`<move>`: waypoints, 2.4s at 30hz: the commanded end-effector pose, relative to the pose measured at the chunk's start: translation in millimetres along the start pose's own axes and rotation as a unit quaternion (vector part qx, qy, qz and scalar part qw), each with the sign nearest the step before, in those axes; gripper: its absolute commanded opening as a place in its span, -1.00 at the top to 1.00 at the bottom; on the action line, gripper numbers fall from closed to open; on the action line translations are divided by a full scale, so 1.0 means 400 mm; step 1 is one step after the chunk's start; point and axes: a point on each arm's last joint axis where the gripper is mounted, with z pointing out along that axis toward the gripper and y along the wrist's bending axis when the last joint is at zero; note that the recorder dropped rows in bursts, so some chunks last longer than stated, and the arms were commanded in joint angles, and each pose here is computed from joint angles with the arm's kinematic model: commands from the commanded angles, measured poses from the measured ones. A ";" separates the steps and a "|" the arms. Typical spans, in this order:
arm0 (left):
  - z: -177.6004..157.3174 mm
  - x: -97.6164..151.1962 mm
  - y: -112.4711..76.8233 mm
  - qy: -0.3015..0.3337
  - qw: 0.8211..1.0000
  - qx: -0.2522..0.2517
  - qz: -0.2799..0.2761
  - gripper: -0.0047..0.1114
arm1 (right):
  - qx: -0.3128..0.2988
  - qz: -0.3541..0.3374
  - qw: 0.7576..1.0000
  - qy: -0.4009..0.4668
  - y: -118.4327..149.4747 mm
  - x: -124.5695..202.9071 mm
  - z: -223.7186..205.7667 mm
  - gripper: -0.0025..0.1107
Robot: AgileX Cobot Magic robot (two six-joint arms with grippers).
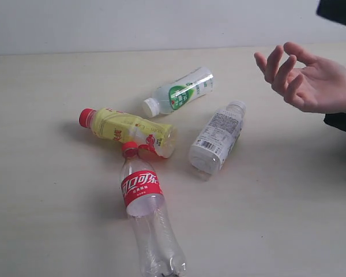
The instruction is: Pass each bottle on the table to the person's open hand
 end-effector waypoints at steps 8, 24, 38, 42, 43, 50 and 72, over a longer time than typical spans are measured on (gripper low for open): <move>-0.001 -0.002 0.000 -0.004 1.000 0.000 0.001 0.92 | 0.237 -0.277 0.930 0.041 -0.177 -0.042 0.053 0.95; -0.001 -0.002 0.000 -0.004 1.000 0.000 0.001 0.92 | 0.364 -0.264 0.890 0.075 -0.262 -0.026 0.051 0.81; -0.001 -0.002 0.000 -0.004 1.000 0.000 0.001 0.92 | 0.410 -0.006 0.845 0.344 -0.292 -0.029 0.038 0.81; -0.001 -0.002 0.000 -0.004 1.000 0.000 0.001 0.92 | 0.283 0.040 0.896 0.341 -0.196 -0.033 0.076 0.90; -0.001 -0.002 0.000 -0.004 1.000 0.000 0.001 0.92 | 0.256 0.018 0.900 0.352 -0.158 -0.022 0.097 0.91; -0.001 -0.002 0.000 -0.004 1.000 0.000 0.001 0.92 | 0.173 -0.031 0.901 0.396 -0.018 0.023 0.164 0.91; -0.001 -0.002 0.000 -0.004 1.000 0.000 0.001 0.92 | -0.013 -0.085 0.873 0.480 0.263 0.272 0.371 0.72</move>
